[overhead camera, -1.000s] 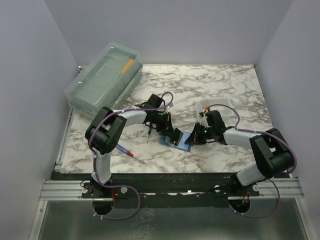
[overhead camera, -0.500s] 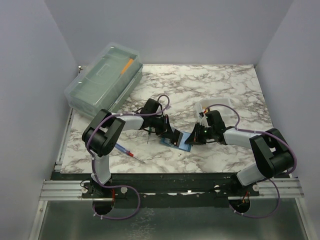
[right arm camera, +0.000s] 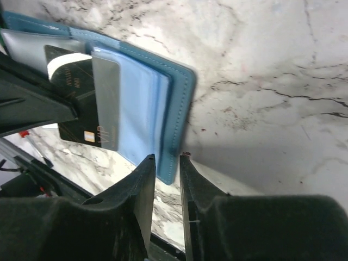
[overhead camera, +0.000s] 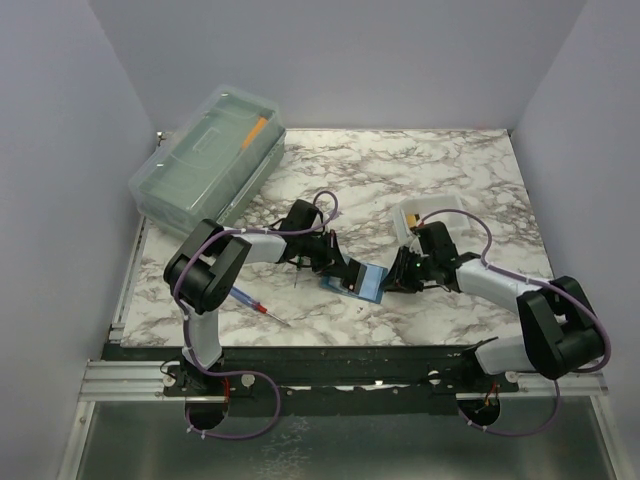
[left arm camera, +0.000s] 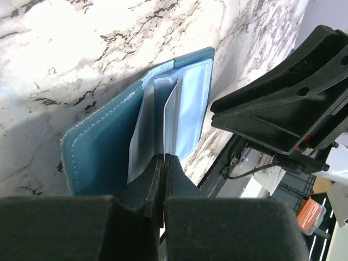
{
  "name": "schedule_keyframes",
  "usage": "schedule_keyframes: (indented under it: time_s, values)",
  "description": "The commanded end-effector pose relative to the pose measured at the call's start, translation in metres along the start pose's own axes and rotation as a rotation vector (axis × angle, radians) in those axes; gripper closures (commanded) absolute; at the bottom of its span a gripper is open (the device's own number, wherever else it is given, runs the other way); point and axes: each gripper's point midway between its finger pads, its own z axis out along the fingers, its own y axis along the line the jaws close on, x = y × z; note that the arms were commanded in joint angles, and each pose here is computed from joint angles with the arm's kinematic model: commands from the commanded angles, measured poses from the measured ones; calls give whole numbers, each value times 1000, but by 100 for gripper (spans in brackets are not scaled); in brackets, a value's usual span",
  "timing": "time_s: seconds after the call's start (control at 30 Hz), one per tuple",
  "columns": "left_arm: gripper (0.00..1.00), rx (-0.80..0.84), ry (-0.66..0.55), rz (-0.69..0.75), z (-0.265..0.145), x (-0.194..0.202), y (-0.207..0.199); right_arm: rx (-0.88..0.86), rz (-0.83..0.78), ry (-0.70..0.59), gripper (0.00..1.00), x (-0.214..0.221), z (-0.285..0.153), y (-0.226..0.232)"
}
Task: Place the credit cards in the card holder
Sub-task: Insert the credit card into the card holder.
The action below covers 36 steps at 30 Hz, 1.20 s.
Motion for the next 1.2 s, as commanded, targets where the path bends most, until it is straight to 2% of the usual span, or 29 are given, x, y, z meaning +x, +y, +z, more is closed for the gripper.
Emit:
schedule_keyframes:
  time_s: [0.0,0.37,0.6,0.73,0.77,0.93,1.03,1.17]
  values:
    - [100,-37,-37,8,1,-3,7,86,3,11,71,3,-2,-15]
    - [100,-34,-41,-2,5,0,8,-47,-13,44,70,2,18,3]
    - [100,-25,-24,2,13,7,6,-60,-13,54,81,5,21,2]
    - [100,-43,-20,13,13,7,7,-48,-14,50,83,5,21,-1]
    - [98,-62,-22,18,12,5,9,-47,-15,51,83,5,20,-1]
    - [64,-135,-44,42,7,2,13,-44,-21,50,83,4,19,0]
    - [56,-207,-45,71,6,4,16,-41,-29,46,84,2,19,0]
    - [51,-271,-52,108,10,5,15,-46,-34,51,86,0,21,3]
